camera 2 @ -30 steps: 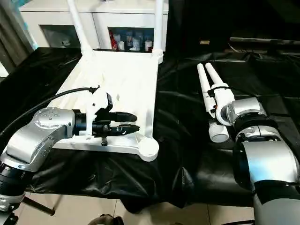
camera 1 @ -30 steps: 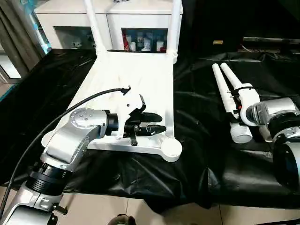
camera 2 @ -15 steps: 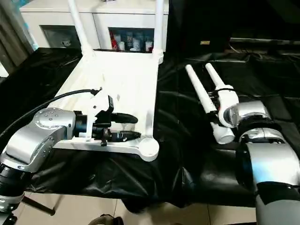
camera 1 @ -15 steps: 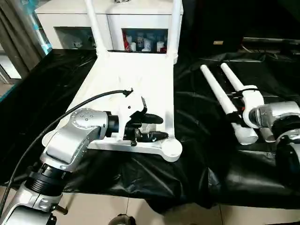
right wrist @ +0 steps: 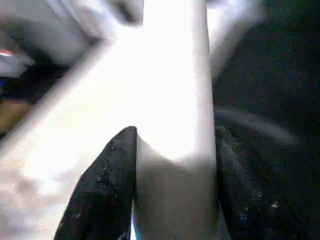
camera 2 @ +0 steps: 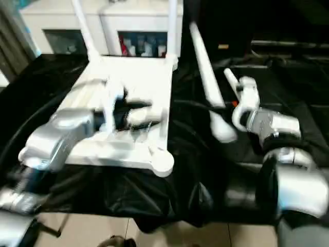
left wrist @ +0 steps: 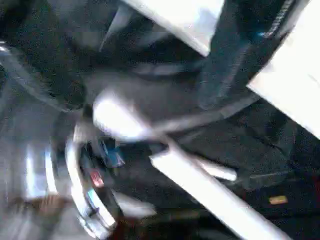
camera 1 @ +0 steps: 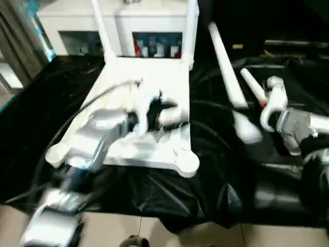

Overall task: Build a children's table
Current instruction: Pick table leg

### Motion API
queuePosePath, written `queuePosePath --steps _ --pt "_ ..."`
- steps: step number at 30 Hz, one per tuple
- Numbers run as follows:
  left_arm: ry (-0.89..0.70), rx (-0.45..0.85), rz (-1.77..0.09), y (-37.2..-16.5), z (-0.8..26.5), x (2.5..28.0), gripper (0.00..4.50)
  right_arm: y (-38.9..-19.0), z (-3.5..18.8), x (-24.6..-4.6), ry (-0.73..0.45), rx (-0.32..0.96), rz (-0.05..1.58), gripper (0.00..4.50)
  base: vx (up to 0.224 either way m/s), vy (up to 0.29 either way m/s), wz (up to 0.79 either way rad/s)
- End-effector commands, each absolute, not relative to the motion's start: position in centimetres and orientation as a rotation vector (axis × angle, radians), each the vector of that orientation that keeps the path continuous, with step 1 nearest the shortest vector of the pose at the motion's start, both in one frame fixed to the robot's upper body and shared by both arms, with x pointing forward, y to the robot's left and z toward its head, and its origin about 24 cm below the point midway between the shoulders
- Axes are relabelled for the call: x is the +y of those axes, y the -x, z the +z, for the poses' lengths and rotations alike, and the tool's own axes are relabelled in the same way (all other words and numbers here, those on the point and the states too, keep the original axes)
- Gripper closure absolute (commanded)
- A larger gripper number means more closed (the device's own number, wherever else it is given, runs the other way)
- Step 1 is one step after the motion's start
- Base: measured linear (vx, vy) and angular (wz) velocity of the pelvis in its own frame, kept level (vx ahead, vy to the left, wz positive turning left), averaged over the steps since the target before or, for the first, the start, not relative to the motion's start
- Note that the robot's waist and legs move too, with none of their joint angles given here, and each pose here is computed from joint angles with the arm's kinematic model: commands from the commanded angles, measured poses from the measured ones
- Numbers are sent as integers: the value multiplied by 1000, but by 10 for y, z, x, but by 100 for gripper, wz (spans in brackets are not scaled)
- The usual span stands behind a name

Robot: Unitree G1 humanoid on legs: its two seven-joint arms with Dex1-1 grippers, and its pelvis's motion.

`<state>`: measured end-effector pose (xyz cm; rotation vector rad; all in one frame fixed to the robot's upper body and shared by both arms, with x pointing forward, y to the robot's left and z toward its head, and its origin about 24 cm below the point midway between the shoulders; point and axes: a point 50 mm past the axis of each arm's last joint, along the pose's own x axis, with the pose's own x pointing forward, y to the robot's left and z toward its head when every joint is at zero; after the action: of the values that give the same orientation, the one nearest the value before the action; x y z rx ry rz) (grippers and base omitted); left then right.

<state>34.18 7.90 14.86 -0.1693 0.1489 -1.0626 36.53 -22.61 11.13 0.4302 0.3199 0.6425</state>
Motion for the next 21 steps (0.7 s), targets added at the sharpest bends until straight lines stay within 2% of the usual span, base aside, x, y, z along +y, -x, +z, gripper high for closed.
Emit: queuePosePath --steps 1,3,6,12,20,21 --pt "275 169 -1011 -350 151 77 19 -359 119 -213 -524 240 791 264 0 0 0" --pt "317 172 -1001 -354 152 71 6 -352 117 -207 -558 218 849 264 0 0 0" --pt "466 189 -979 -360 154 59 0 -339 116 -192 -592 191 970 264 0 0 0" --pt "567 229 -964 -365 154 48 0 -324 112 -173 -568 216 1073 264 0 0 0" --pt "629 229 -943 -367 157 46 0 -320 111 -170 -539 237 1071 264 0 0 0" --pt "651 225 -946 -367 160 46 34 -321 110 -167 -507 251 1053 264 0 0 0"
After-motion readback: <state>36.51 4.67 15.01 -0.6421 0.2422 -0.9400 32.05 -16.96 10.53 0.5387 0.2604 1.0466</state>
